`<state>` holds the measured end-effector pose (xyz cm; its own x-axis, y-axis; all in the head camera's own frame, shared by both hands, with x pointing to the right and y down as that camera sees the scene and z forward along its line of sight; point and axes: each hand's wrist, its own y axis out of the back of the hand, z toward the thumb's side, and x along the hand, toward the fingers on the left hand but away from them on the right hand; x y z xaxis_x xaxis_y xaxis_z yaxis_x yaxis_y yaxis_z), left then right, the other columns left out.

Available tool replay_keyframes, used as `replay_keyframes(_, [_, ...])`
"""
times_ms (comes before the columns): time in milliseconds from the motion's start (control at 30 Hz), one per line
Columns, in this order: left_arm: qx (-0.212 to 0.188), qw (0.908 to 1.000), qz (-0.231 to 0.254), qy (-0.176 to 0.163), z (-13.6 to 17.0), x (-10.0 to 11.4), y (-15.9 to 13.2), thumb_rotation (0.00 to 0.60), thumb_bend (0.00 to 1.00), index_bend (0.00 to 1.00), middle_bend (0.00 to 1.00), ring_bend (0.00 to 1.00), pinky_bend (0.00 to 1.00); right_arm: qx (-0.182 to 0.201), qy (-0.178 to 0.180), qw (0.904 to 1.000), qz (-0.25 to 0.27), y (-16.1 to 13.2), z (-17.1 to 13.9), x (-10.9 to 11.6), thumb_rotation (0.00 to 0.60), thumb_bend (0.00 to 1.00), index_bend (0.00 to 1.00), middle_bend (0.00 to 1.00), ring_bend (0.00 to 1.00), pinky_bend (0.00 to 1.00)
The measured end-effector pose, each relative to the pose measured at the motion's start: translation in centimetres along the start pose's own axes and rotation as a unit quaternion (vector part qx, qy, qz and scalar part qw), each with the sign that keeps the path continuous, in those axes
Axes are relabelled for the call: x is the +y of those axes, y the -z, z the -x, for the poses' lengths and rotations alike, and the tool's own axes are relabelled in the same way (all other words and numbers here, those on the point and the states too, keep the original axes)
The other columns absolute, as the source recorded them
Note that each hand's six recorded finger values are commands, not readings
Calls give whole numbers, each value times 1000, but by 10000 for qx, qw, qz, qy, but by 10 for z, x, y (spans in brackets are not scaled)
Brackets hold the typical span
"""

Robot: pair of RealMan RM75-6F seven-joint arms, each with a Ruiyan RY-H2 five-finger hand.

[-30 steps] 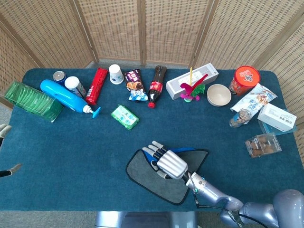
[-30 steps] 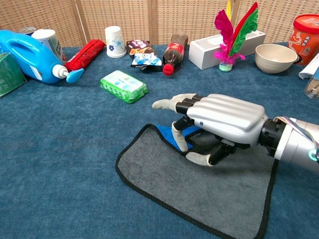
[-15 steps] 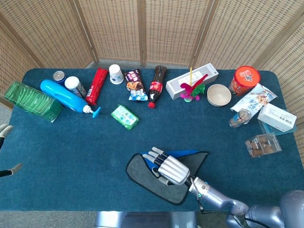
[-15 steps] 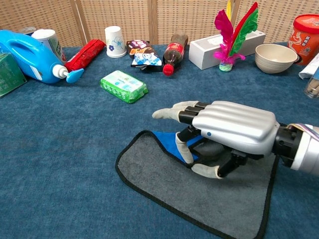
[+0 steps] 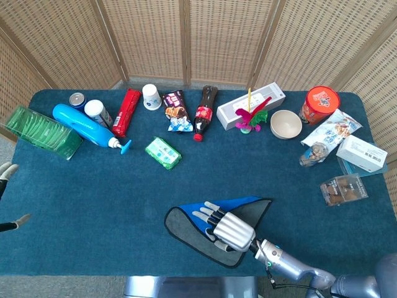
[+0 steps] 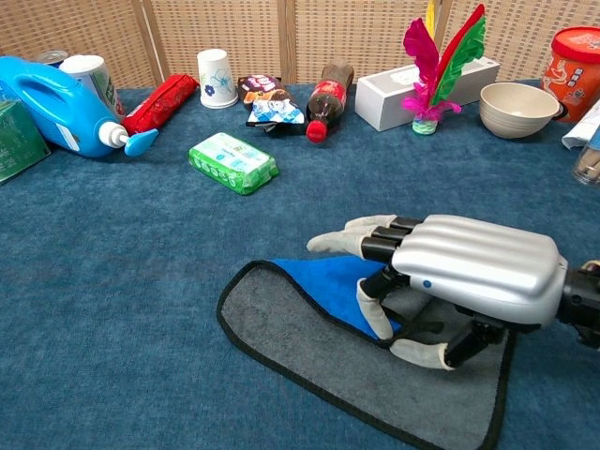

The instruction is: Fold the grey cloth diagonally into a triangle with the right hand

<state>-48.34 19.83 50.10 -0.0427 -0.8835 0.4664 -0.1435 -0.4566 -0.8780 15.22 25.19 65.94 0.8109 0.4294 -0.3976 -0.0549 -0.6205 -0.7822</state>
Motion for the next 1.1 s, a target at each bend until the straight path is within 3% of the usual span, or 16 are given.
replay_keyframes(1100, [-25,10000,-19,25,0,-2,-2,600,218,57,0,0,0,62,-415,9991,13,-18,-31,-25,600,523,662,6,0,0])
